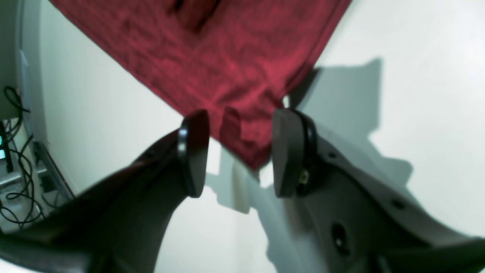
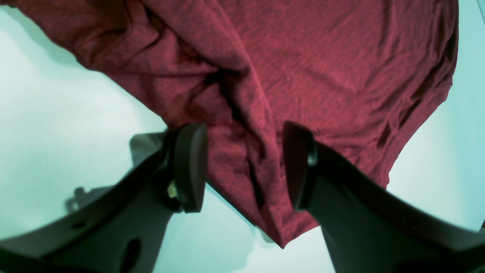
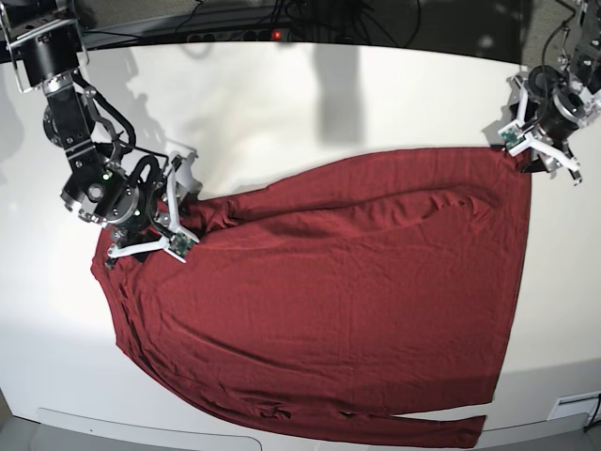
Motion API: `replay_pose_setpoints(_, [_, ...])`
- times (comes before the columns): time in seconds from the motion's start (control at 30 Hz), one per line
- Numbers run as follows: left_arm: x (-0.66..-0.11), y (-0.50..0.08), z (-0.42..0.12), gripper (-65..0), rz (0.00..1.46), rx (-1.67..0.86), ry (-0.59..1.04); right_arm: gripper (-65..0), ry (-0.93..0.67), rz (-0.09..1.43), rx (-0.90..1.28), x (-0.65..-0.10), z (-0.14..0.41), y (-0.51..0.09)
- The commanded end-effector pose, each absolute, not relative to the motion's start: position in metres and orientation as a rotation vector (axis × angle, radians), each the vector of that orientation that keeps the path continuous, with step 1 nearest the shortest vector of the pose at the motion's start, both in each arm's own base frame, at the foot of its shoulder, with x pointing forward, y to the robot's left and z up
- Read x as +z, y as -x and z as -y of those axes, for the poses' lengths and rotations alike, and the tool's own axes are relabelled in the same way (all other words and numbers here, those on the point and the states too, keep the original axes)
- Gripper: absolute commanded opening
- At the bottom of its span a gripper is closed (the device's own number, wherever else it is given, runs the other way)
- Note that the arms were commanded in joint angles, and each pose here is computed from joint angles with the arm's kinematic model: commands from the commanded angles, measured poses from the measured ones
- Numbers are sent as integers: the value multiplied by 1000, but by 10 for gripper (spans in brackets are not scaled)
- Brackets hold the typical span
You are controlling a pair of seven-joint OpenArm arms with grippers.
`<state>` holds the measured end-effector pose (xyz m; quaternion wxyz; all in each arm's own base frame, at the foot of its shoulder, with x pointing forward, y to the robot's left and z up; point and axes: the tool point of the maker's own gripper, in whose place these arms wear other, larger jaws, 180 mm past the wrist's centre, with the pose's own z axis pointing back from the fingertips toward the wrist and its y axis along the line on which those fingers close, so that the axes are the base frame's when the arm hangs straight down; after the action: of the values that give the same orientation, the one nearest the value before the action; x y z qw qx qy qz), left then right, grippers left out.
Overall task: Fold the T-shirt properly
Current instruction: 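Adjust both grippers' hold on the shirt's shoulder edges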
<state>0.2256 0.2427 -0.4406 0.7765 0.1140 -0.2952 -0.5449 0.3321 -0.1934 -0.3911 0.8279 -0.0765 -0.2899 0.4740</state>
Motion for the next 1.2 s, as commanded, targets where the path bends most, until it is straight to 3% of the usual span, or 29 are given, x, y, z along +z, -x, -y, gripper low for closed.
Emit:
replay_pose_setpoints(0.0, [-443, -223, -248, -384, 611, -1194, -248, -338, 189, 650, 1003, -377, 198, -343])
replay_pose_setpoints(0.17, [-455, -215, -259, -403, 562, -1194, -254, -338, 201, 625, 999, -379, 201, -341])
replay_pose_setpoints(0.23, [-460, -212, -263, -460, 553, -1187, -242, -338, 204, 621, 998, -379, 202, -340])
replay_pose_setpoints(0.37, [-473, -200, -269, -642, 479, -1212, -193, -338, 173, 611, 980, -381, 200, -337])
replay_pose_setpoints(0.73, [-477, -191, -269, -650, 420, -1203, -154, -338, 164, 576, 964, -385, 202, -332])
replay_pose_setpoints(0.77, [-476, -192, -271, -634, 408, -1198, -167, -338, 165, 577, 964, -385, 202, -332])
replay_pose_setpoints(0.87, [-469, -196, -273, -374, 395, -1184, -195, -338, 161, 583, 965, -384, 201, -333])
replay_pose_setpoints(0.93, [-464, -200, -272, -281, 396, -1183, -213, -338, 160, 584, 965, -384, 201, -333])
replay_pose_setpoints(1.17, [-445, -206, -256, -274, 434, -1227, -247, -338, 161, 583, 965, -384, 201, -333])
